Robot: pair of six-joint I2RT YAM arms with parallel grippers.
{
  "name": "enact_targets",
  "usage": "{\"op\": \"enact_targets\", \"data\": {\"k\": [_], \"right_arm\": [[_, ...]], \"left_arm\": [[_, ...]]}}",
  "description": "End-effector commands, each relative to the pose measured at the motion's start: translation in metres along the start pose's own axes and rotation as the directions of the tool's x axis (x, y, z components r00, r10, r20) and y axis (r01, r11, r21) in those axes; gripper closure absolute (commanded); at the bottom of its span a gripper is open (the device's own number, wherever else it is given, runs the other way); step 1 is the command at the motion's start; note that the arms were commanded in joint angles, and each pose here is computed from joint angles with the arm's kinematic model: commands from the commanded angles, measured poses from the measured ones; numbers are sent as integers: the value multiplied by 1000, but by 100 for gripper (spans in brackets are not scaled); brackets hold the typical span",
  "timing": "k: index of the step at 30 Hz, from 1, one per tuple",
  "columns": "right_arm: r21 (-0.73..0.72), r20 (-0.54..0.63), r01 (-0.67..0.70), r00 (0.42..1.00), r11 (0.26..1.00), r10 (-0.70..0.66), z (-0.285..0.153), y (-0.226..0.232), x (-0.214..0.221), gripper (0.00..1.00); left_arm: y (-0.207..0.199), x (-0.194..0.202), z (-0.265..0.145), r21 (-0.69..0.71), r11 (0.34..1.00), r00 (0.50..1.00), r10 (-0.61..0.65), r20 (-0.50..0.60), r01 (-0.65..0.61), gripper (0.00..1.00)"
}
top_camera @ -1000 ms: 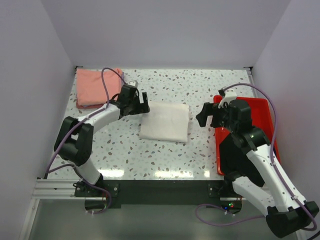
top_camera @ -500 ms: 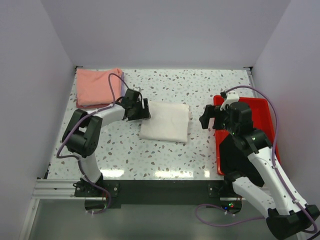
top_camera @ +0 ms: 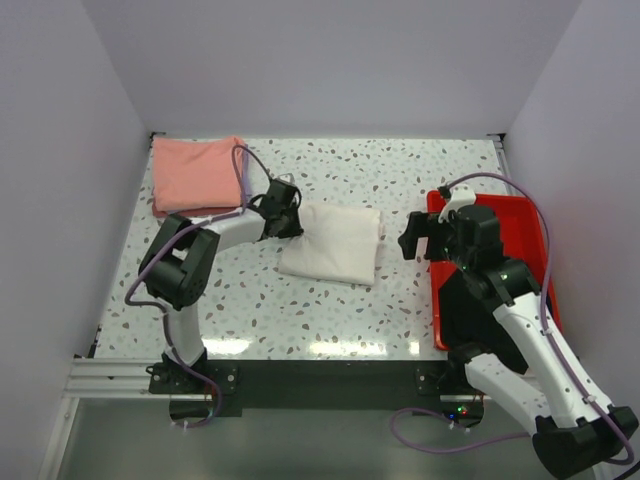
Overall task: Fold and stack the t-shirts
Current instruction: Neatly place the folded tshirt to the corner
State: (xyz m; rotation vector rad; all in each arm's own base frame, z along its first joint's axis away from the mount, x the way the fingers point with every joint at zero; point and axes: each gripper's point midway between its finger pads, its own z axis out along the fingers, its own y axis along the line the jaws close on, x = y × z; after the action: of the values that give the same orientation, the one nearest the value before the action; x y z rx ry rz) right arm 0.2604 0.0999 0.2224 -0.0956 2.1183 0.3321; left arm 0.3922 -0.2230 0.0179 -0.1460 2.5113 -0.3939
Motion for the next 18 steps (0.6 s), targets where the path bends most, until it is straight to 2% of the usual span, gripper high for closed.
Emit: {"op": "enact_targets", "data": {"k": [1, 4, 8, 12, 14, 18], "right_arm": [[36, 6, 14, 1000, 999, -15, 7, -8, 1, 1], [48, -5, 15, 1000, 999, -15, 8, -10, 4, 1], [54, 3, 16, 1000, 998, -16, 8, -11, 3, 1], [62, 6, 15, 1000, 998, -15, 9, -13, 4, 1], [68, 5, 10, 1000, 998, -11, 11, -14, 6, 1], [64, -1, 11, 1000, 998, -11, 13, -14, 8, 1]], "left_arm": [[35, 58, 19, -198, 978, 989, 32, -144, -61, 84], [43, 65, 23, -264, 961, 985, 43, -167, -87, 99], [45, 54, 21, -293, 952, 990, 57, -132, -94, 100], [34, 4, 0, -302, 946, 991, 132, 15, -121, 100], [31, -29, -15, -338, 931, 978, 180, 108, -134, 100], [31, -79, -40, -430, 890, 938, 268, 220, -153, 100]]}}
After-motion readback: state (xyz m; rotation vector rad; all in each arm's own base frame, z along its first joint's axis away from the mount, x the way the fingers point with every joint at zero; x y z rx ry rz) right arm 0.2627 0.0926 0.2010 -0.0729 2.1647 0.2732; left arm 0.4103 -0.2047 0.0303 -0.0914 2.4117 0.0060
